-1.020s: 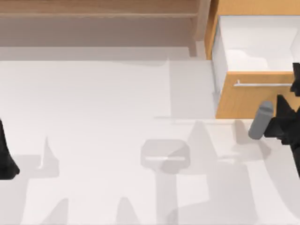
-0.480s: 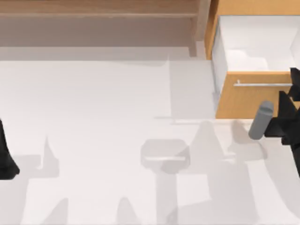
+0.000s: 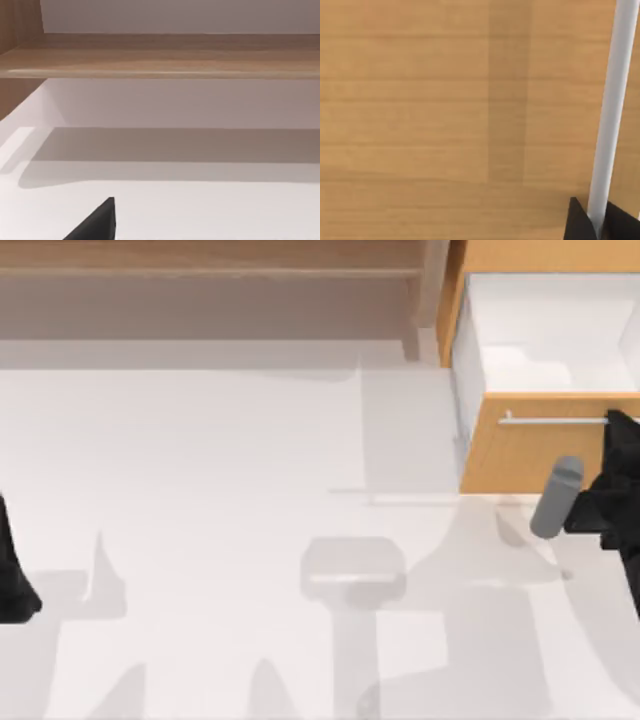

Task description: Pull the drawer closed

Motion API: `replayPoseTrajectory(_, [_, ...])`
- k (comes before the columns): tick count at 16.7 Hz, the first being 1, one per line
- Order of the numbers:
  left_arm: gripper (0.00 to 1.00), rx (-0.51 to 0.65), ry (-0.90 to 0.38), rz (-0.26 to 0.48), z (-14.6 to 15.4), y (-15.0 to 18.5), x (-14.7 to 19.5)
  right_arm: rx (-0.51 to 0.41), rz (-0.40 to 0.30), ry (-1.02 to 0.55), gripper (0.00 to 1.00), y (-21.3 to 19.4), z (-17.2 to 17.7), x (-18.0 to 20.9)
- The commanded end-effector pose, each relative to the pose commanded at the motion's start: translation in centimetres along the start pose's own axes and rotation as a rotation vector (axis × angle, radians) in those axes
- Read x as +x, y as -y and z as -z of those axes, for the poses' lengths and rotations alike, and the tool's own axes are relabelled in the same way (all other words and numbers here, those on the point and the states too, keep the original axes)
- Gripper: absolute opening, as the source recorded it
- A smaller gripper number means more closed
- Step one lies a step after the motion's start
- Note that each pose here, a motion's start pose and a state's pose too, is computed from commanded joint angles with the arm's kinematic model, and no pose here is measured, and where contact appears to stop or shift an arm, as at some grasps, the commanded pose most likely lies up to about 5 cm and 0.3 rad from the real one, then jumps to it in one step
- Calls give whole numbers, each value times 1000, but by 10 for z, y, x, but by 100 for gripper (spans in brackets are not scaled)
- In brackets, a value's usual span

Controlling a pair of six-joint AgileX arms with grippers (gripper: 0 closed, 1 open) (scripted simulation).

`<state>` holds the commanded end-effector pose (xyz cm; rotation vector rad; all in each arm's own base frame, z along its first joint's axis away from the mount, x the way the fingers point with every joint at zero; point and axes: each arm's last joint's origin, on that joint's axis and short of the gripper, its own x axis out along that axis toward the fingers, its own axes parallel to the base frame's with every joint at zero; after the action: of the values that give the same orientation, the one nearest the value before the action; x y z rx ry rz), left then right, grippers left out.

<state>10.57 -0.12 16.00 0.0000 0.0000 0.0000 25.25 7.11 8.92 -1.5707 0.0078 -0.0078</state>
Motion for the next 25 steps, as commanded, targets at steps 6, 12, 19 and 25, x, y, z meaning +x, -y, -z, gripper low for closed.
replayPoseTrajectory(6, [100,0,0,0,0,0,0,0,0,0,0,0,0,0])
replayPoseTrajectory(12, [100,0,0,0,0,0,0,4,5,3,0,0,-2,13])
replayPoseTrajectory(19, [100,0,0,0,0,0,0,1,-5,1,0,-1,-1,59])
replayPoseTrajectory(25, [100,0,0,0,0,0,0,4,-7,4,0,-1,-1,62])
